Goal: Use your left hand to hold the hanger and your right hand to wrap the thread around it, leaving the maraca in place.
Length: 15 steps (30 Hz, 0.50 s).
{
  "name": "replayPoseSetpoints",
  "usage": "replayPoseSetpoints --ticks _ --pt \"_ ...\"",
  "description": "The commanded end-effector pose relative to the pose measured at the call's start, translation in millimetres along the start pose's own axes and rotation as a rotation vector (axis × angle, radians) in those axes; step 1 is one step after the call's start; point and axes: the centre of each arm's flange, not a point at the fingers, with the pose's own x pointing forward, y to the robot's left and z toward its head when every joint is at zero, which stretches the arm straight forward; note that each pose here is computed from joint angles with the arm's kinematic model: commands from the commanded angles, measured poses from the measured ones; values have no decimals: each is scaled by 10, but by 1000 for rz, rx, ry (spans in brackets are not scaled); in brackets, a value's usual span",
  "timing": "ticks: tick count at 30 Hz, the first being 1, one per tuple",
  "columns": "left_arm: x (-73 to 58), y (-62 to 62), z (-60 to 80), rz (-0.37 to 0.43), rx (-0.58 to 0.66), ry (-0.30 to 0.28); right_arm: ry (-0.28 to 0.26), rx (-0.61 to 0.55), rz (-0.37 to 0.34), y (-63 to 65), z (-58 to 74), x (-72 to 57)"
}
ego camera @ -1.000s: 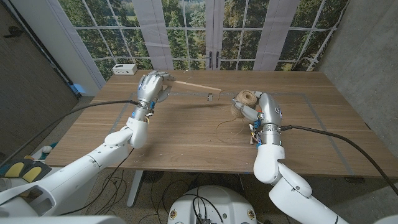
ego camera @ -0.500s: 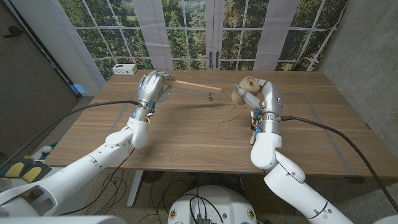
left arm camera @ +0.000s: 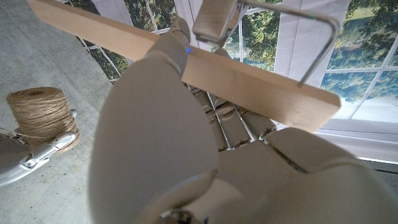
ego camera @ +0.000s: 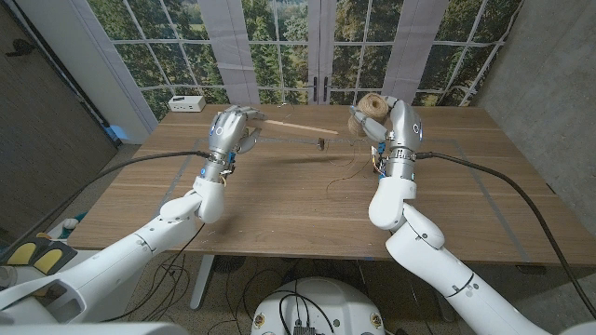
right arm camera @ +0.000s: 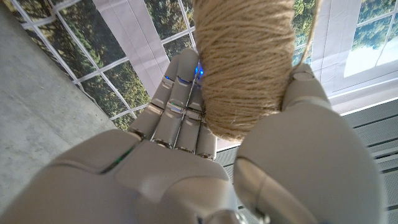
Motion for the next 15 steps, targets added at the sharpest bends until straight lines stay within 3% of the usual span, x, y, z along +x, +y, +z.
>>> replayPoseSetpoints --ticks 1,15 --pt "30 77 103 -6 -100 12 -81 -165 -65 36 162 319" --pt "79 81 40 -45 -296 104 -202 -396 -122 79 376 594"
